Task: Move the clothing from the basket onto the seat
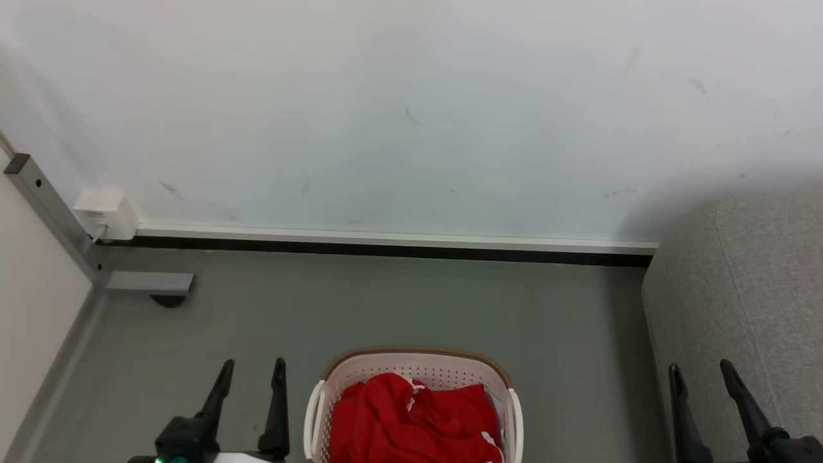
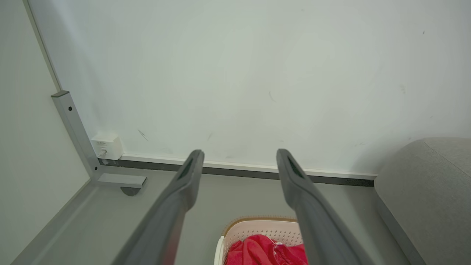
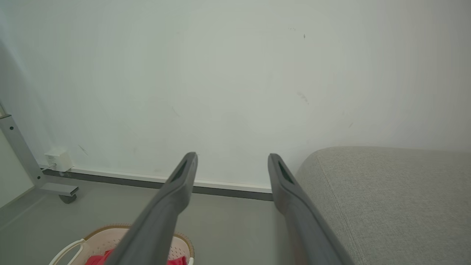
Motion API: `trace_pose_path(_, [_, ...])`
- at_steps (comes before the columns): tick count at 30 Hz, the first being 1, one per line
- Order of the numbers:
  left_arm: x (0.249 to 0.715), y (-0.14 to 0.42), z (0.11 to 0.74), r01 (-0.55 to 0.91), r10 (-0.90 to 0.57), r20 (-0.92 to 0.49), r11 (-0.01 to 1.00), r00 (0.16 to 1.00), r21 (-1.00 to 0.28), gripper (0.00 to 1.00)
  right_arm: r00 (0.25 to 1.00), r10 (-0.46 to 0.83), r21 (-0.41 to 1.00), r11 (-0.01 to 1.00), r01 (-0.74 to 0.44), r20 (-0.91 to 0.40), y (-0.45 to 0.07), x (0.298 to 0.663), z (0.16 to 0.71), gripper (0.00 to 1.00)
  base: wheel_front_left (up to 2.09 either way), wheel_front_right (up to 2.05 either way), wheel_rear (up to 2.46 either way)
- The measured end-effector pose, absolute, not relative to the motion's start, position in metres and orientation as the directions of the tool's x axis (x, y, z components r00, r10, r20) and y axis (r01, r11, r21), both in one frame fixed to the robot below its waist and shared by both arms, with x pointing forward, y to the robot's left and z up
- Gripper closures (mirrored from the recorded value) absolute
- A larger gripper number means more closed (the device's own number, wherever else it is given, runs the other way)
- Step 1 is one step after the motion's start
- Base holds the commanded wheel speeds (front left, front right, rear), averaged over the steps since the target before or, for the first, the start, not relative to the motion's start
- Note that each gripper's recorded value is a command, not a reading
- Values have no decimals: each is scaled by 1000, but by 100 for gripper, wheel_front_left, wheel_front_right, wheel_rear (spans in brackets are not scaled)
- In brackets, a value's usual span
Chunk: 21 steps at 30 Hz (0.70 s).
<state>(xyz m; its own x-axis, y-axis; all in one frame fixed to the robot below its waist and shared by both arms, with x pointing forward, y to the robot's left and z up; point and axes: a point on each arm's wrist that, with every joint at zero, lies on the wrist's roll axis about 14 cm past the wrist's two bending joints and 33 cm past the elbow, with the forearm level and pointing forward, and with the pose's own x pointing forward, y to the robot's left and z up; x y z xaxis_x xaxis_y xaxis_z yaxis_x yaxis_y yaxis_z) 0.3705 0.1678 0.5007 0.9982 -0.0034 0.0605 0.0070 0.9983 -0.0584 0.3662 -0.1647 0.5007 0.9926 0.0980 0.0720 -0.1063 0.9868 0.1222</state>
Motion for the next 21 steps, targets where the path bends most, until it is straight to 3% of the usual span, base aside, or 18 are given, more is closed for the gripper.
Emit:
trace_pose_path(13, [372,167,499,8,-4,56,998,998,-59,0,993,97,127,986,-105,70,-165,365,500,0,0,0,0])
trace_pose_path(21, [386,144,486,84,-83,15,994,996,-72,0,995,75,133,988,-83,65,-172,369,498,0,0,0,0])
